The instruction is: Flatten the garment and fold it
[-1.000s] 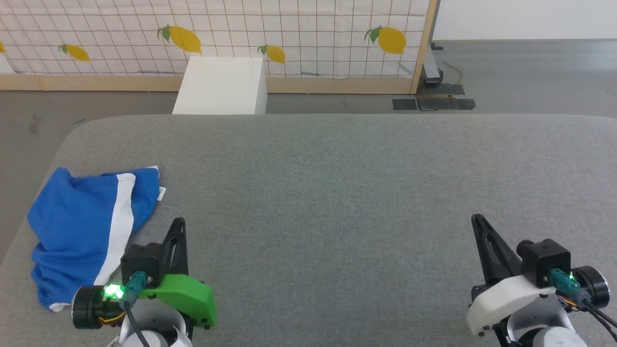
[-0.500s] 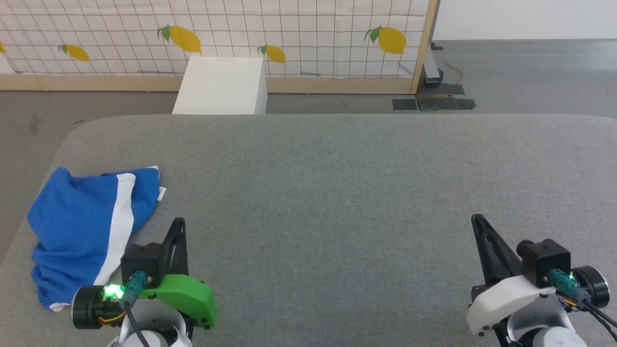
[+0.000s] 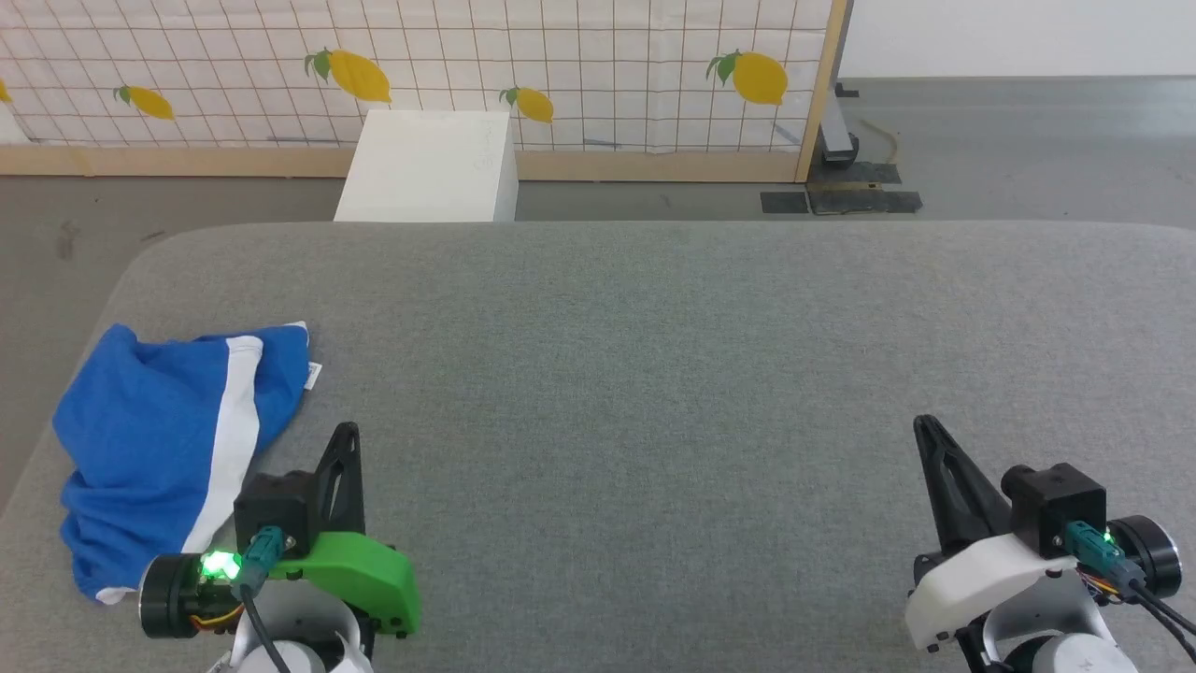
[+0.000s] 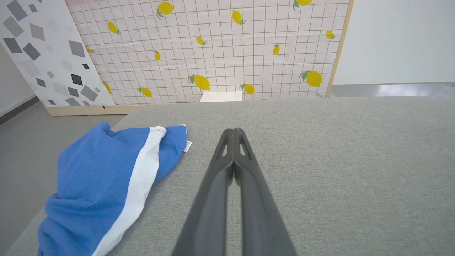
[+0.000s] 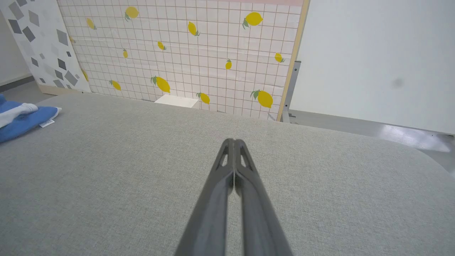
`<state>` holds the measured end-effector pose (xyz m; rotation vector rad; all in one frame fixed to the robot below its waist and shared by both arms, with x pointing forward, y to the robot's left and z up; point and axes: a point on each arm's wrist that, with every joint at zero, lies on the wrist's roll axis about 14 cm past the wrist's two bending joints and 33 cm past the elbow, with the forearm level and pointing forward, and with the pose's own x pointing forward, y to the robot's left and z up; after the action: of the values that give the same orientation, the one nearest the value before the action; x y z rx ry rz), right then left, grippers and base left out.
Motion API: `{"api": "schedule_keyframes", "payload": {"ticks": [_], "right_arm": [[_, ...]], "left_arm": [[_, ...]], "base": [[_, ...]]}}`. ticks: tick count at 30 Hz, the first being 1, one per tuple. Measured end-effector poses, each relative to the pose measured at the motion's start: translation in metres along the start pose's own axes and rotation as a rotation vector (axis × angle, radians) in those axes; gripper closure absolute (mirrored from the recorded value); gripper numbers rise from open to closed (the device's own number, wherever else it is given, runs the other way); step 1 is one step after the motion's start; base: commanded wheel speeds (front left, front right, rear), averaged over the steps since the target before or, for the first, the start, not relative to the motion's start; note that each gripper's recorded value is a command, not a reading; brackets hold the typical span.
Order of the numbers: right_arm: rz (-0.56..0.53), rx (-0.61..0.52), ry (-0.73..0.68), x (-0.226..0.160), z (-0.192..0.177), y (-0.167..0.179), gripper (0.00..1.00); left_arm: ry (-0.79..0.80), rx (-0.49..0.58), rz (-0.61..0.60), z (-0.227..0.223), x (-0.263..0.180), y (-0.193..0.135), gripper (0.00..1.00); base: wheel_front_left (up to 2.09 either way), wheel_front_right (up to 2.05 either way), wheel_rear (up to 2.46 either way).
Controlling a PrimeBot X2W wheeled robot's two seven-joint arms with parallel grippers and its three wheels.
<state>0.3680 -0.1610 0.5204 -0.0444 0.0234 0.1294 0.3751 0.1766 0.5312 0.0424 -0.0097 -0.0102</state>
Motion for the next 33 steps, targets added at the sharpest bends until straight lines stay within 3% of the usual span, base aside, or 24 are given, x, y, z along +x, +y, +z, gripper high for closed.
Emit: {"api": "schedule_keyframes", "payload": {"ticks": [33], "right_arm": [[0.0, 0.0, 0.0, 0.0, 0.0, 0.0, 1.0]], "left_arm": [[0.0, 0.0, 0.0, 0.0, 0.0, 0.0, 1.0]], "base": [[0.0, 0.0, 0.0]]}}
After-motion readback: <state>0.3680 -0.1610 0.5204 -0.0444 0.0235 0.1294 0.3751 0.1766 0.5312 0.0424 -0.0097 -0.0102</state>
